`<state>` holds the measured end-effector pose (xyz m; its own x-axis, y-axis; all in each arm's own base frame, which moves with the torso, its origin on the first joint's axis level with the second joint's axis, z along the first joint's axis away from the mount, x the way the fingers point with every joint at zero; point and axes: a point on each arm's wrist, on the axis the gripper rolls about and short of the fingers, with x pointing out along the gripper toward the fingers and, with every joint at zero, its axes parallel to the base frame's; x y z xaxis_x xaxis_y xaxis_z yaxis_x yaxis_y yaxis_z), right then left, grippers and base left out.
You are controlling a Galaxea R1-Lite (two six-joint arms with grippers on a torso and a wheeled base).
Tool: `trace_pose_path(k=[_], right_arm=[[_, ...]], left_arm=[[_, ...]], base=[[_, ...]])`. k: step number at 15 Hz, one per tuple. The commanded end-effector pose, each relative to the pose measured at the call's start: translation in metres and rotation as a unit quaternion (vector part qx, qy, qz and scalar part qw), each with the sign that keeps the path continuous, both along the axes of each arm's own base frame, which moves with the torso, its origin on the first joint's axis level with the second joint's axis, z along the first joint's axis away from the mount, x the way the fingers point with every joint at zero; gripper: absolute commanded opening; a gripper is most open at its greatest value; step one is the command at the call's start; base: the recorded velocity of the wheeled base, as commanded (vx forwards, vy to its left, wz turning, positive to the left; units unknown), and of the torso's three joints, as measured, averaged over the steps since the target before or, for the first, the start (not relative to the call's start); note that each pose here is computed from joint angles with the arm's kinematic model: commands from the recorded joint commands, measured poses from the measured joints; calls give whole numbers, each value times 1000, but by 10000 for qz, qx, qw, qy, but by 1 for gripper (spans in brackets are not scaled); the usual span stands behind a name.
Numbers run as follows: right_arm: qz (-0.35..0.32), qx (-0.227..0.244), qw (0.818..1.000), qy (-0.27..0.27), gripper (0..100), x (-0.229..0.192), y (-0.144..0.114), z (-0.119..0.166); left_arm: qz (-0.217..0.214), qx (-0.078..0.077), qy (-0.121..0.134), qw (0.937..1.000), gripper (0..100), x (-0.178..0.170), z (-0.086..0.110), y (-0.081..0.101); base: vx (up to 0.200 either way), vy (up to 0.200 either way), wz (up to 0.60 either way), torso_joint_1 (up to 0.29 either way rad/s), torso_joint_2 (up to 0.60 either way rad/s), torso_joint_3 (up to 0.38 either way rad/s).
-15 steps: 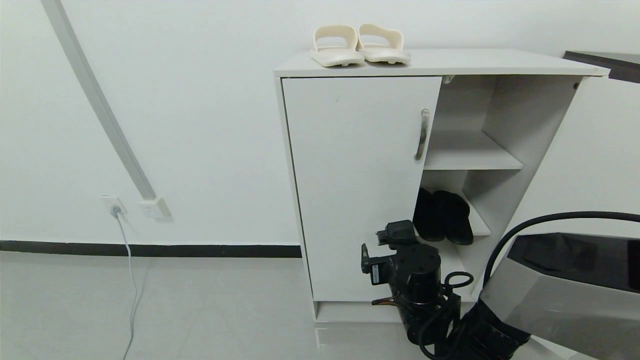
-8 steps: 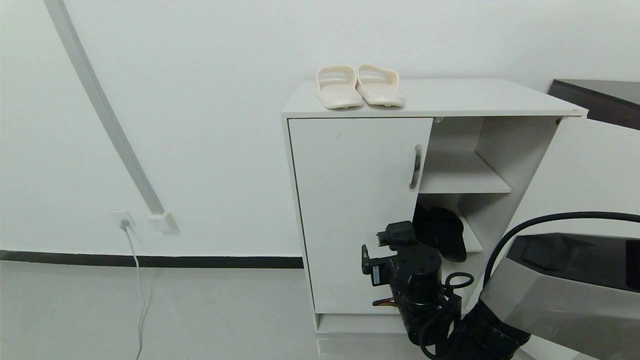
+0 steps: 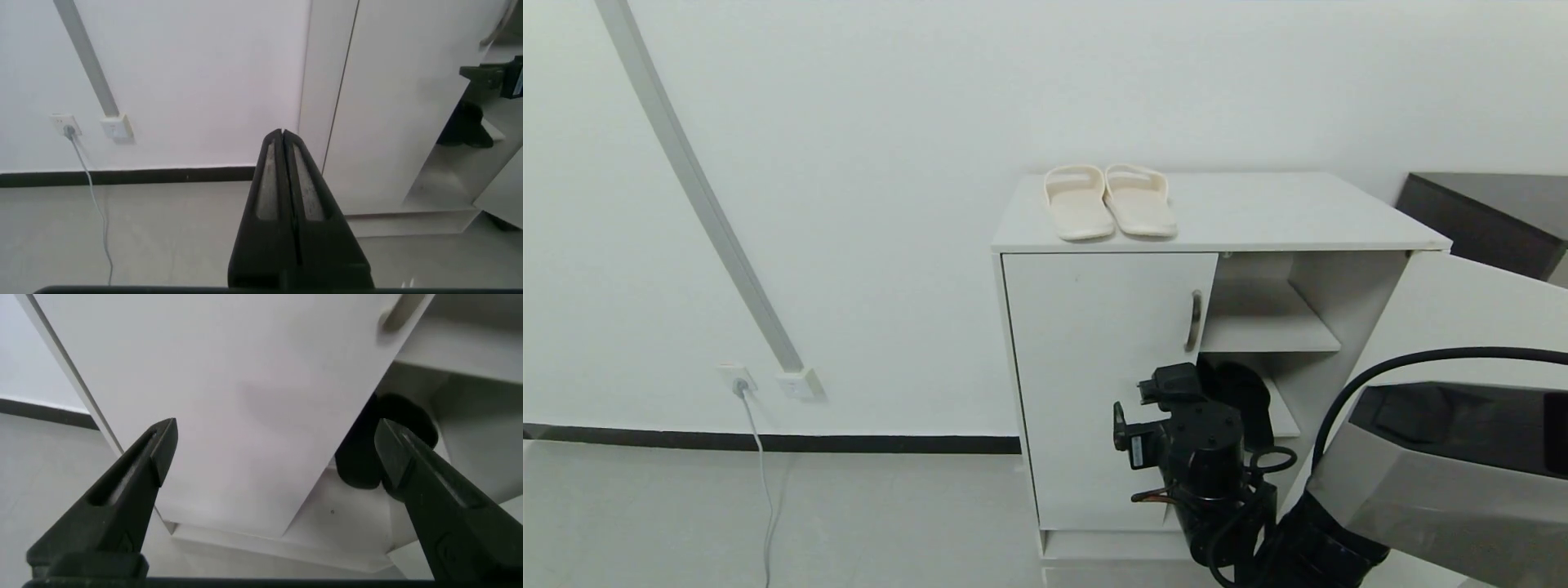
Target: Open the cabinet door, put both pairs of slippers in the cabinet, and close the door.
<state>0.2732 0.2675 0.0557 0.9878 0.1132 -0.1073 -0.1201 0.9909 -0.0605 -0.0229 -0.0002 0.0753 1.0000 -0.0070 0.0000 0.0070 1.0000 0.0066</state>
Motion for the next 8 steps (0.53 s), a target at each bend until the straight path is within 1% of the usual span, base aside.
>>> trace_pose_path(k=[1, 8], right_arm=[[11, -25, 10000, 25, 100, 0, 1, -3], [42, -76, 9999, 72, 100, -2, 2, -8]], left_arm=[[-3, -2, 8, 10000, 0, 0, 0, 0], [4, -2, 8, 10000, 0, 0, 0, 0]], base=[[0, 0, 0, 178, -481, -320], [0, 0, 0, 202, -516, -317]])
